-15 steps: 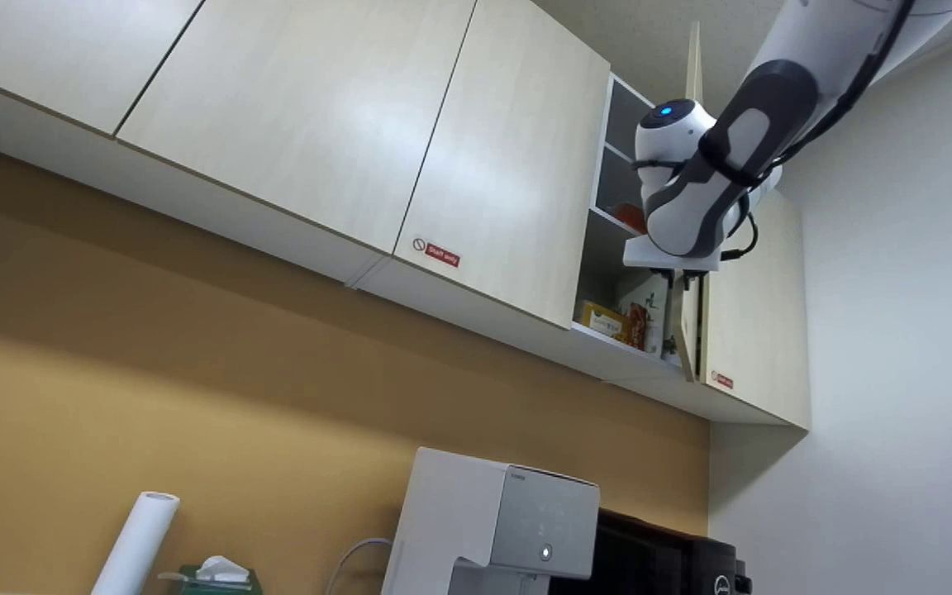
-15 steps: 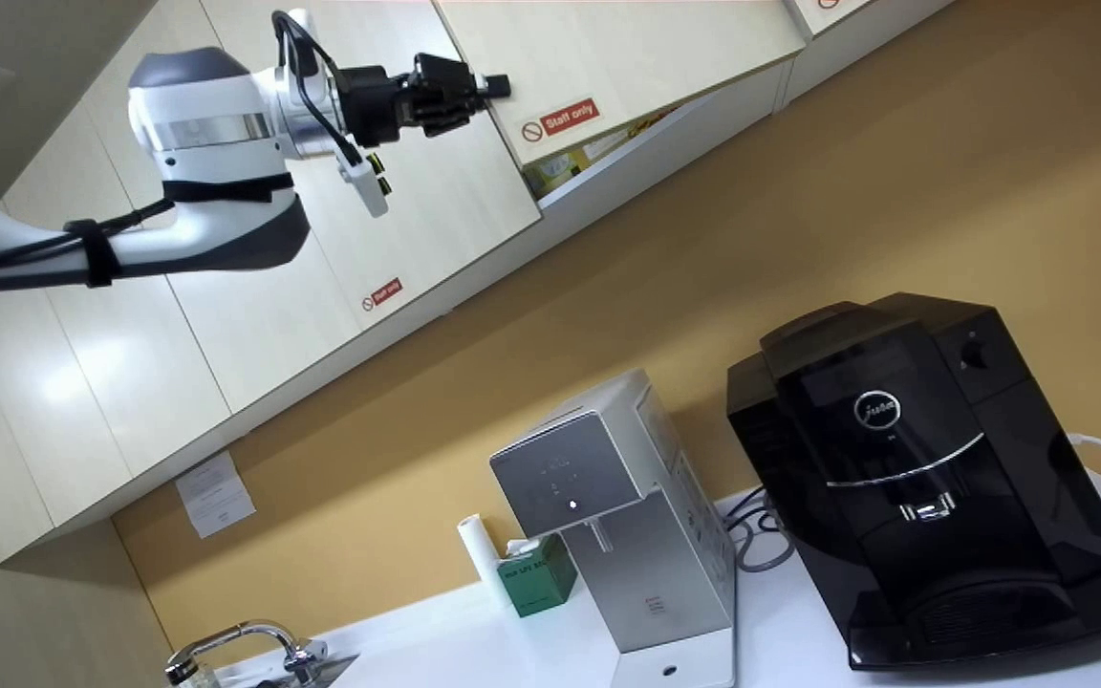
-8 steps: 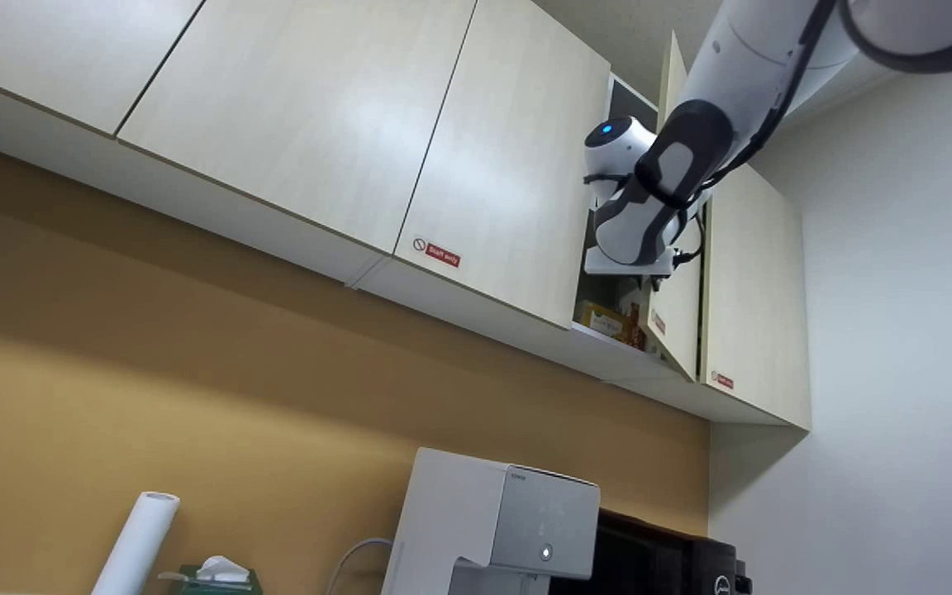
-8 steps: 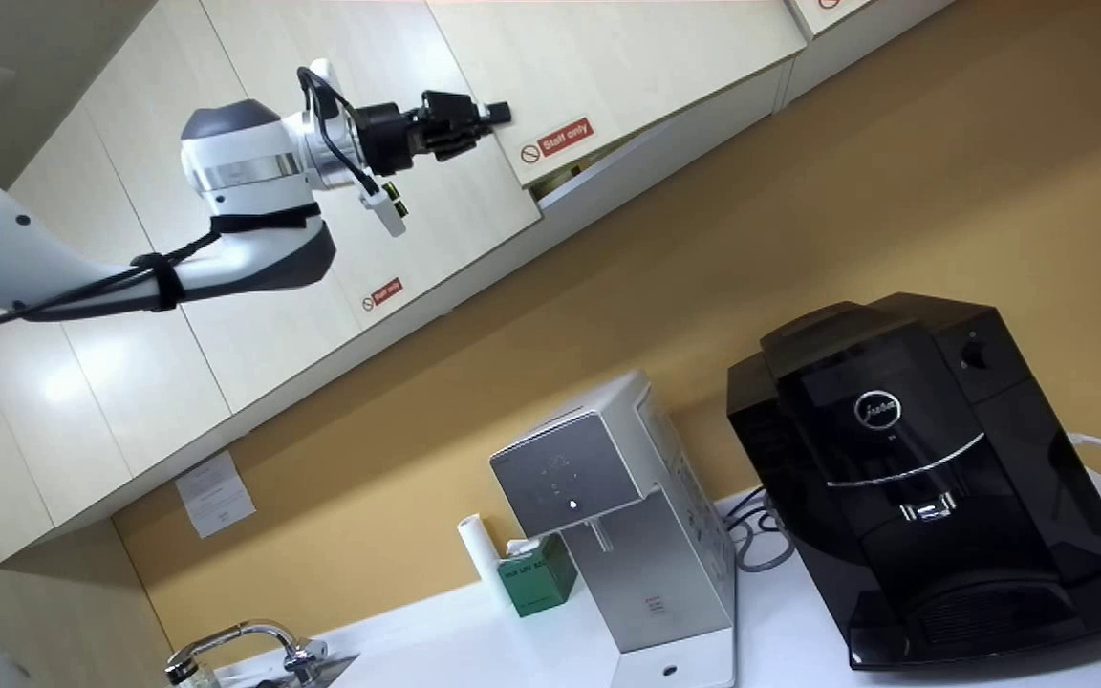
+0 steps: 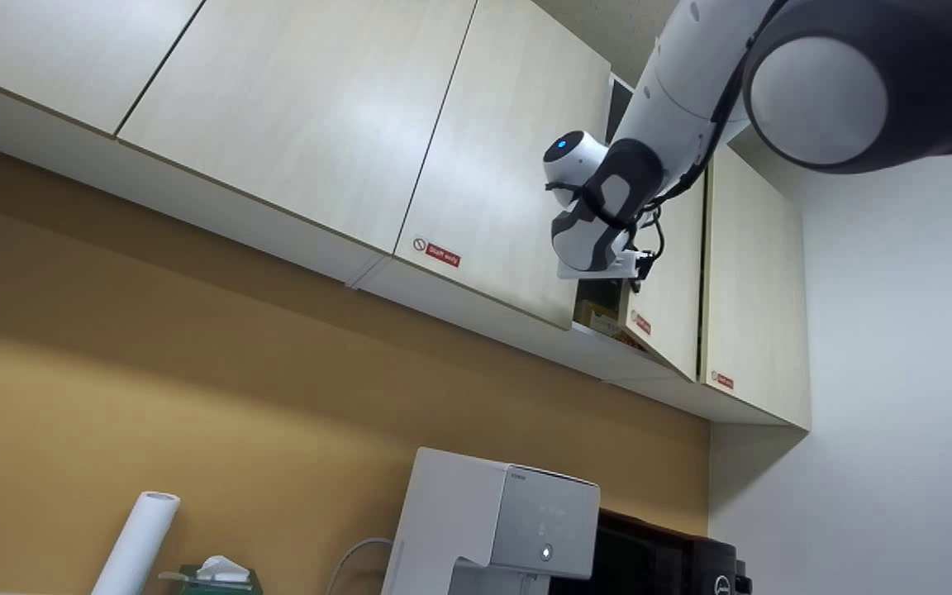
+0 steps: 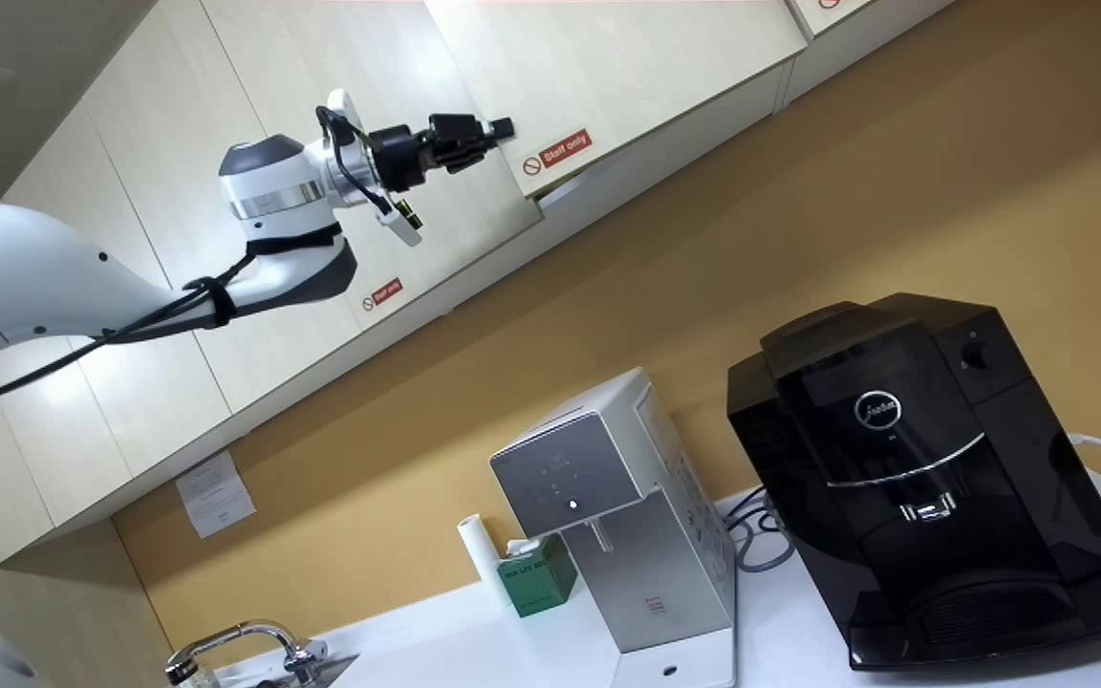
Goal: Close the upper cabinet door.
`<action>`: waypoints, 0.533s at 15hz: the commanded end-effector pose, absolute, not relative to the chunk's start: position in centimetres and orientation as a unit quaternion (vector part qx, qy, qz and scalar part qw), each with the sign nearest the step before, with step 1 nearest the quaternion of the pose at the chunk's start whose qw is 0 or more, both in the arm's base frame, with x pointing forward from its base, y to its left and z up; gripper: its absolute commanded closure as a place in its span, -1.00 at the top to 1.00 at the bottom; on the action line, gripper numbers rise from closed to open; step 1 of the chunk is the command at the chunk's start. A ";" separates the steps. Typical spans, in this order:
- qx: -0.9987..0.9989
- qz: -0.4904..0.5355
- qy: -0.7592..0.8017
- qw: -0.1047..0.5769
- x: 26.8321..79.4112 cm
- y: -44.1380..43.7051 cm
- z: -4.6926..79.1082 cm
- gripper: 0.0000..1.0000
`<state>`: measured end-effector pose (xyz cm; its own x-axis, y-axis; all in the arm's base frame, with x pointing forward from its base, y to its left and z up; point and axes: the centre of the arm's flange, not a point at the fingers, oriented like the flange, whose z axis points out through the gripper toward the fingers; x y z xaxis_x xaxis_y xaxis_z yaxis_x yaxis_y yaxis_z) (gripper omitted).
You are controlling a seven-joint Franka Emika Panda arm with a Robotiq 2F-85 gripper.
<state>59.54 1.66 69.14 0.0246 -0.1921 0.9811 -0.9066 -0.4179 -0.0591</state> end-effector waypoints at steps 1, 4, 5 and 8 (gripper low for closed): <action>0.654 0.555 -0.435 0.275 62.3 1.9 68.0 -1.00; 0.672 0.547 -0.428 0.256 62.3 2.2 68.2 -0.40; 0.684 0.545 -0.425 0.234 62.5 2.5 67.8 -0.22; 0.713 0.536 -0.412 0.188 62.8 3.0 67.0 0.40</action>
<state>62.60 3.28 66.87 0.0400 -0.3142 0.9485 -0.8318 -0.5365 -0.1426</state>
